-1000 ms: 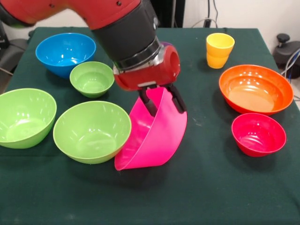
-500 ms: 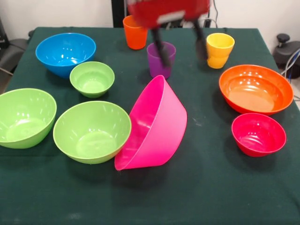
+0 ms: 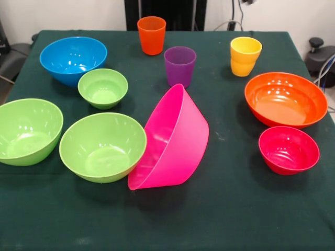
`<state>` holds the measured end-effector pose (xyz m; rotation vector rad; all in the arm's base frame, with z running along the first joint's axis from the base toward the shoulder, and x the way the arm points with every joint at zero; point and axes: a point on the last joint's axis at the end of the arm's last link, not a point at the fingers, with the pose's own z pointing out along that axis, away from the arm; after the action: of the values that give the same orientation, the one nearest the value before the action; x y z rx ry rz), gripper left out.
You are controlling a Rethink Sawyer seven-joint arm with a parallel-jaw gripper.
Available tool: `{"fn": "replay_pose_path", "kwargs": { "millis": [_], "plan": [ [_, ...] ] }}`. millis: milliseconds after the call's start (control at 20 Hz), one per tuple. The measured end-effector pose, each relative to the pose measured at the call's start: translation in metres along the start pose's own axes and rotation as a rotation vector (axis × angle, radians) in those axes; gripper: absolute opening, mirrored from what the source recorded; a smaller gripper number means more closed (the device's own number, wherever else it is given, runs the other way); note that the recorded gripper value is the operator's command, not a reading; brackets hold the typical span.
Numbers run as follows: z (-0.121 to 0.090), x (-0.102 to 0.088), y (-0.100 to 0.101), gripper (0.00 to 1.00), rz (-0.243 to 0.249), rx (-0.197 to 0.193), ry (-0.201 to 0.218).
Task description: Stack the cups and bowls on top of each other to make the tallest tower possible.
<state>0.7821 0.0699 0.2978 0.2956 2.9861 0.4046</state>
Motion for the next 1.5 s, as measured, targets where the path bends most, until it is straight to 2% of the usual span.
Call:
{"fn": "replay_pose_path", "kwargs": {
  "millis": [200, 300, 400, 500, 550, 700, 900, 1050, 1250, 1300, 1500],
  "plan": [
    [0.001, 0.008, 0.050, 1.00, 0.035, 0.034, 0.000],
    [0.005, 0.011, 0.071, 1.00, 0.063, 0.045, -0.002],
    [0.012, 0.014, 0.101, 1.00, 0.107, 0.053, -0.007],
    [0.016, 0.014, 0.115, 1.00, 0.132, 0.056, -0.014],
    [0.022, 0.014, 0.130, 1.00, 0.160, 0.056, -0.024],
    [0.035, 0.011, 0.152, 1.00, 0.216, 0.058, -0.046],
    [0.051, 0.006, 0.162, 1.00, 0.270, 0.067, -0.063],
    [0.063, 0.003, 0.163, 1.00, 0.295, 0.080, -0.073],
    [0.087, -0.002, 0.151, 1.00, 0.314, 0.115, -0.088],
    [0.098, -0.006, 0.142, 1.00, 0.323, 0.126, -0.090],
    [0.115, -0.011, 0.125, 1.00, 0.343, 0.148, -0.084]
  ]
}}
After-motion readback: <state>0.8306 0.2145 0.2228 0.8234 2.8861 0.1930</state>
